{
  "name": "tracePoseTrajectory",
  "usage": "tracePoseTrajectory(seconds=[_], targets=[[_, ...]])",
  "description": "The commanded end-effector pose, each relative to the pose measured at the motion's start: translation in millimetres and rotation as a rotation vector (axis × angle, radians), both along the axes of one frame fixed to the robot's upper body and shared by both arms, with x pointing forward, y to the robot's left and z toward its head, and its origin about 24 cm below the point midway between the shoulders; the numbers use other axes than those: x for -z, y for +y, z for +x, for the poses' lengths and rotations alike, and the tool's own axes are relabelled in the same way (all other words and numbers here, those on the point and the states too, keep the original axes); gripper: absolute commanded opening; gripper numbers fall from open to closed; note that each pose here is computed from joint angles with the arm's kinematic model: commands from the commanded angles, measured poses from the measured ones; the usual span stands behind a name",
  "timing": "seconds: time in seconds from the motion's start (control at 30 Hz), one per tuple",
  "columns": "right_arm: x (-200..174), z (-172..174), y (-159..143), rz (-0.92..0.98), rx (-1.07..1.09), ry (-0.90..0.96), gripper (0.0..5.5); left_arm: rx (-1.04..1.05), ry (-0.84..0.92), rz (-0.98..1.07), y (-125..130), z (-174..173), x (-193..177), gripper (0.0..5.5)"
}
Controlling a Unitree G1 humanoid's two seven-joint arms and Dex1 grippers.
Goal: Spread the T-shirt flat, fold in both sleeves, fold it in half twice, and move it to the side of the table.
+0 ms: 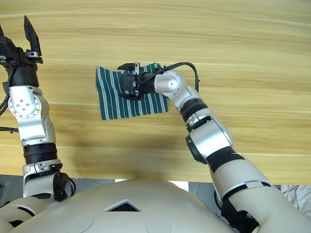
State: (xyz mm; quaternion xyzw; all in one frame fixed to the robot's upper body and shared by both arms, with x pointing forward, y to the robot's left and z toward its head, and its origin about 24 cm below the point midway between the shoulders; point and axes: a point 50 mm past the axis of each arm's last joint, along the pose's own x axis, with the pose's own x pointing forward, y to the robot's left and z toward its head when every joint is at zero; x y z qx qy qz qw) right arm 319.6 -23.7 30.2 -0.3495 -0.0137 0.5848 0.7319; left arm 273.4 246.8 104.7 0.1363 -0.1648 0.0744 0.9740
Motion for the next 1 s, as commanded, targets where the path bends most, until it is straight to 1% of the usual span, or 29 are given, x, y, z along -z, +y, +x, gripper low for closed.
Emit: tracePoseTrajectory(seconds=[0.03, 0.13, 0.2, 0.3, 0.37, 0.4, 0.47, 0.5, 0.53, 0.57, 0.67, 0.77, 0.83, 0.9, 0.97, 1.0], targets=[[3.6, 13.2, -14.0, -0.088, 0.123, -0.019, 4.22, 0.047, 0.018, 0.006, -7.7, -1.0, 5.8, 3.16], [9.9, 20.2, -35.6, -0.103, 0.258, 0.015, 4.22, 0.047, 0.024, 0.009, -7.2, -2.6, 8.1, 3.16], [11.0, 29.7, -61.7, -0.062, 0.444, 0.074, 4.22, 0.044, 0.028, 0.013, -6.4, -4.6, 9.3, 3.16], [11.5, 40.7, -114.7, 0.02, 0.79, 0.144, 4.22, 0.043, 0.027, 0.017, -6.3, -7.7, 9.3, 3.16], [10.8, 41.0, -157.7, 0.063, 1.003, 0.145, 4.22, 0.05, 0.032, -0.008, -7.3, -9.6, 10.1, 3.16], [9.2, 38.9, -184.6, 0.098, 1.139, 0.136, 4.22, 0.05, 0.031, -0.011, -7.9, -11.5, 10.0, 3.16], [7.5, 29.5, -228.0, 0.134, 1.341, 0.09, 4.22, 0.049, 0.034, 0.002, -9.8, -15.0, 11.2, 3.16], [8.6, 21.6, -246.7, 0.153, 1.418, 0.067, 4.22, 0.055, 0.048, 0.026, -11.9, -16.8, 14.0, 3.16], [10.1, 14.9, -258.7, 0.169, 1.462, 0.054, 4.22, 0.059, 0.062, 0.044, -13.2, -18.2, 16.8, 3.16], [12.7, 8.2, -267.6, 0.188, 1.491, 0.051, 4.22, 0.063, 0.074, 0.051, -13.9, -19.1, 19.4, 3.16], [19.6, -4.7, -278.8, 0.206, 1.514, 0.04, 4.22, 0.057, 0.089, 0.046, -15.3, -17.6, 23.7, 3.16], [16.3, -4.8, -276.8, 0.271, 1.487, 0.001, 4.22, 0.075, 0.099, 0.042, -25.7, -13.0, 29.2, 3.16], [3.1, 2.3, -273.7, 0.37, 1.457, -0.058, 4.22, 0.088, 0.104, 0.036, -31.6, -10.9, 32.4, 3.16], [-20.4, 10.0, -277.8, 0.489, 1.445, -0.171, 4.22, 0.096, 0.102, 0.03, -34.8, -9.9, 33.5, 3.16], [-55.8, 15.0, -284.4, 0.632, 1.415, -0.373, 4.22, 0.095, 0.076, 0.02, -36.6, -9.6, 29.7, 3.16], [-78.0, 14.9, -284.5, 0.718, 1.368, -0.513, 4.22, 0.089, 0.047, 0.008, -37.4, -9.6, 24.6, 3.16]])
